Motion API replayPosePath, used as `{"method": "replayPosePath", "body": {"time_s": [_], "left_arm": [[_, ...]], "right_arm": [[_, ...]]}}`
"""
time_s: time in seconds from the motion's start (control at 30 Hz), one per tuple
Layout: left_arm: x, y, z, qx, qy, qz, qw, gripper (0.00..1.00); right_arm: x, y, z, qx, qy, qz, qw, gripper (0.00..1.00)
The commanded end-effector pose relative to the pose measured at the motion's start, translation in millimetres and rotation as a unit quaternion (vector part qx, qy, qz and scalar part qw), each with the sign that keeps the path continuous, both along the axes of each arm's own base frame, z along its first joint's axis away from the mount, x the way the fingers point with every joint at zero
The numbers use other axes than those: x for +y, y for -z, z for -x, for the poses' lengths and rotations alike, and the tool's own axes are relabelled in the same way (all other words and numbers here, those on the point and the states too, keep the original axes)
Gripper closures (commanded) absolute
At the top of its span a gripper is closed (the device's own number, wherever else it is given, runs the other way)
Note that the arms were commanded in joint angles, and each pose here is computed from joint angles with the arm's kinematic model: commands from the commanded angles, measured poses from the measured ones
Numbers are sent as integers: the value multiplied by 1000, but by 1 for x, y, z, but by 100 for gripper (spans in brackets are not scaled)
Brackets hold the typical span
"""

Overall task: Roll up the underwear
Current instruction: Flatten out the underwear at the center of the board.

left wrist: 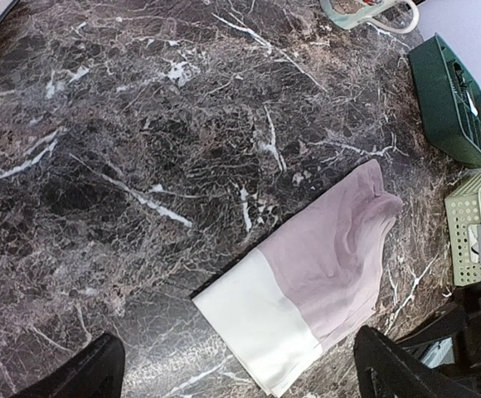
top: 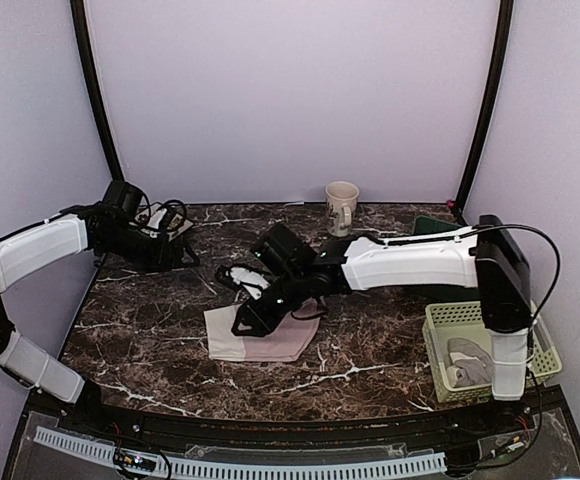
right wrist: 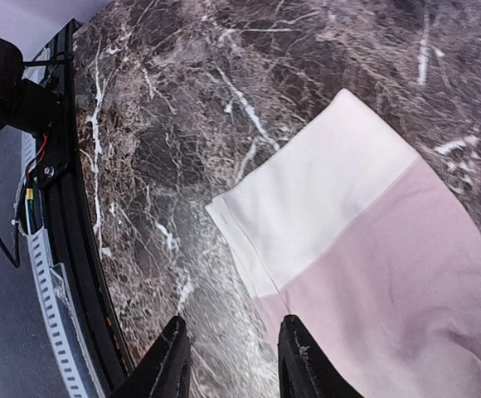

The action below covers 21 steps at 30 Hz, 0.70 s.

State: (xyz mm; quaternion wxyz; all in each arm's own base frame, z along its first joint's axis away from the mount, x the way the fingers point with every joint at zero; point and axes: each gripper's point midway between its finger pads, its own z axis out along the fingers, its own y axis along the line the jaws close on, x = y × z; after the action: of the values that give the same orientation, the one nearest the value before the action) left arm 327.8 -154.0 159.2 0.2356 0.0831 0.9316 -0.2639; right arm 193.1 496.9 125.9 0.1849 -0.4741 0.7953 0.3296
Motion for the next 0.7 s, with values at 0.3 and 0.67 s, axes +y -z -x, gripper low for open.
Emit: {"method": "replayPosePath", "body": {"time_s": [0.3, 0.67], "left_arm": [[9, 2, 24, 6, -12, 5, 1000, 1], [12, 2, 26, 1, -7, -2, 1000, 1]], "right_arm": [[63, 56, 23, -12, -85, 9, 996, 66], [70, 86, 14, -22, -86, 41, 995, 63]]}}
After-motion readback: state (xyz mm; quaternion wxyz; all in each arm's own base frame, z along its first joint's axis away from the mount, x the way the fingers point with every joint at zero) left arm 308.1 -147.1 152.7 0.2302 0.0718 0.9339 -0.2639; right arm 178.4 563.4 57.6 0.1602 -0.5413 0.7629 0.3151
